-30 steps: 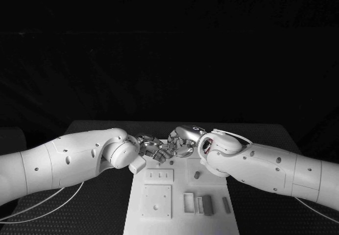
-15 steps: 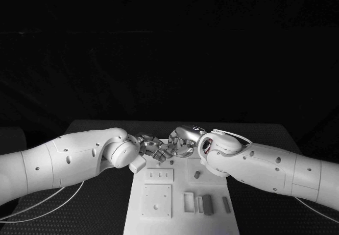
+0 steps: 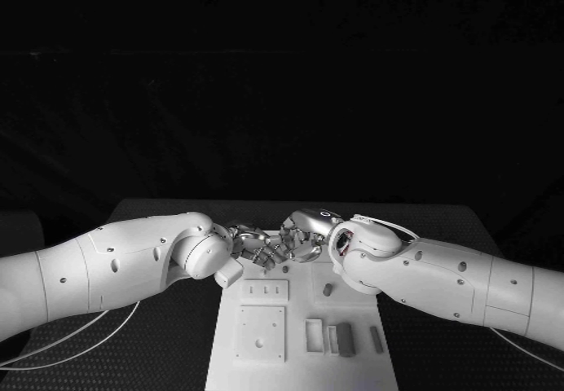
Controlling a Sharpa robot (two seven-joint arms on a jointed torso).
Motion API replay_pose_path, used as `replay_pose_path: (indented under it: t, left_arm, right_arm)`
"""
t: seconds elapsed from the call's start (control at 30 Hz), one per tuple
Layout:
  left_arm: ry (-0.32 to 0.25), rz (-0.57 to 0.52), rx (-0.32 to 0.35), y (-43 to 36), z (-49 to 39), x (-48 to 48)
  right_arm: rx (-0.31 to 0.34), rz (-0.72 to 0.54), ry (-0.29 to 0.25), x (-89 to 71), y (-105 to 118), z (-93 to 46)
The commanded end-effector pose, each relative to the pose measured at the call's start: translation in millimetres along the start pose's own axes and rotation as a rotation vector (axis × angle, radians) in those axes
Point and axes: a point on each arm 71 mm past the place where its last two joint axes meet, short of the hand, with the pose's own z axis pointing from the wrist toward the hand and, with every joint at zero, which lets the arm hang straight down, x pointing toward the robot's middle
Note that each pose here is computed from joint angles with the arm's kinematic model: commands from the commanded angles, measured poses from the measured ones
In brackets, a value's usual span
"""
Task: Assemble the parts on the task board
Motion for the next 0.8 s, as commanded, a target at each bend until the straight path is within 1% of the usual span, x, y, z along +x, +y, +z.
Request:
replay_pose_path:
  t: [0.03,0.33,0.5,0.8]
  left_arm:
    - [0.022,0.006,0.023,-7.0,-0.5,5.3]
    - [0.057,0.018,0.001,-5.1,-0.7,8.5]
    - [0.05,0.018,0.004,-4.8,-0.7,8.2]
    - [0.063,0.021,0.005,-4.6,-0.3,10.5]
  right_arm:
    - [-0.017,-0.01,0.029,5.9,4.6,0.0]
    - [-0.018,-0.009,0.03,6.4,5.3,0.2]
    - [-0.018,-0.009,0.031,6.7,5.3,0.3]
    - [-0.02,-0.009,0.033,7.5,6.2,0.7]
